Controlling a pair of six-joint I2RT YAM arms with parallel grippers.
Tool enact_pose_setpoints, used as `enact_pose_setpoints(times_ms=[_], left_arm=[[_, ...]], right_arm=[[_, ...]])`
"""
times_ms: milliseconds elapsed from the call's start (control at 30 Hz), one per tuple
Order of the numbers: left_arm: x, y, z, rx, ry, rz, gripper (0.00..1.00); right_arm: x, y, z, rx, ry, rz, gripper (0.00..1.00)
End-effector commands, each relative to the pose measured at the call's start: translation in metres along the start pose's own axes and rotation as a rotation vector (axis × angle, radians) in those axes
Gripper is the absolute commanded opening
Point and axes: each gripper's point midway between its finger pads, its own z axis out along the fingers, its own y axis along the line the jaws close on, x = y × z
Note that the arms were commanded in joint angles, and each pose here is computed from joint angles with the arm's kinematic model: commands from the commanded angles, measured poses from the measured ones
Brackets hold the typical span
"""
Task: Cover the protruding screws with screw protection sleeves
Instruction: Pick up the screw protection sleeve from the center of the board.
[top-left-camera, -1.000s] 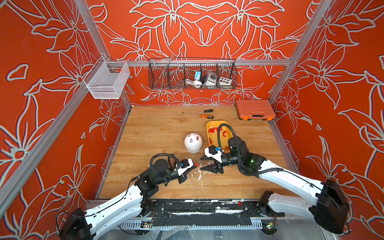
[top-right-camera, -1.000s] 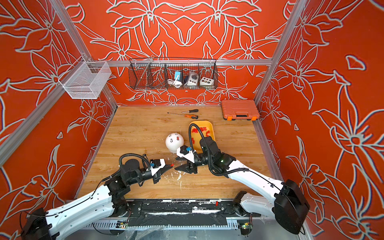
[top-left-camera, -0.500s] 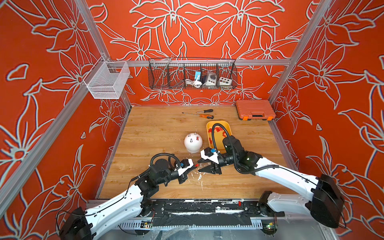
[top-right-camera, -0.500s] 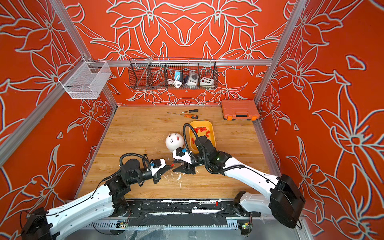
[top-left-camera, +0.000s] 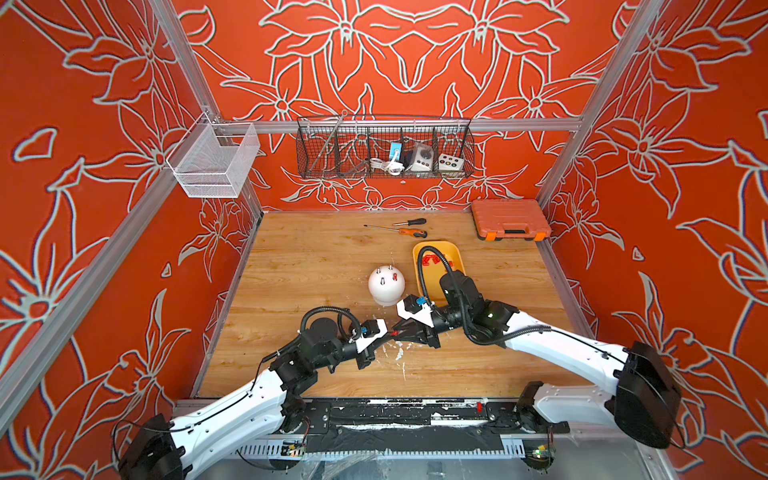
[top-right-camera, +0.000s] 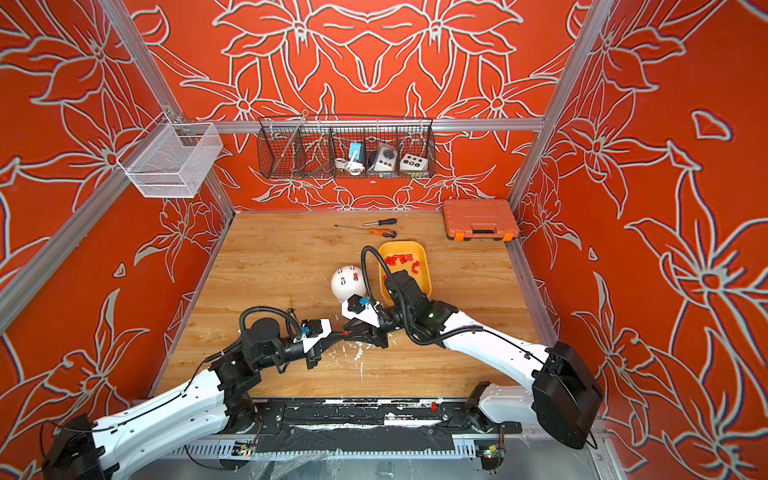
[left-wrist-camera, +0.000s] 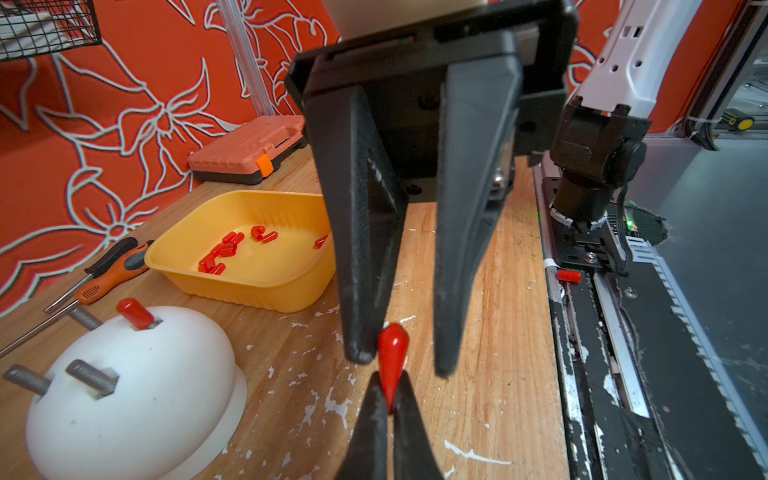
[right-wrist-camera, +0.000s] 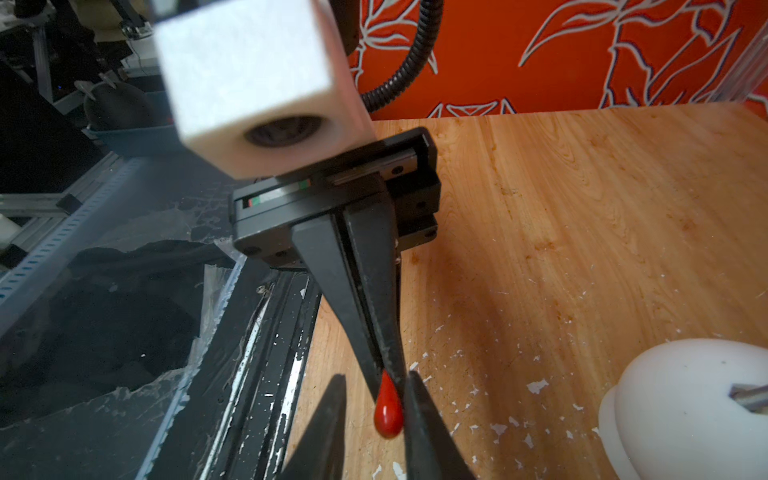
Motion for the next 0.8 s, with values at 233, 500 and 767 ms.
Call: enact_pose_setpoints(times_ms=[233, 500, 767], left_arm=[[-0.02, 0.001, -0.003, -0.003, -0.048, 0.017, 0.0], [-0.022, 0.0, -0.004, 0.001, -0.054, 0.018, 0.0], [-0.022, 0.001, -0.005, -0.002, -0.056, 0.018, 0.0]], right_arm=[[-0.004, -0.002, -0.003, 0.03, 0.012, -0.01, 0.34], [-0.01, -0.001, -0.005, 0.029, 0.002, -0.014, 0.16], [-0.016, -0.002, -0.009, 0.047, -0.009, -0.011, 0.37]])
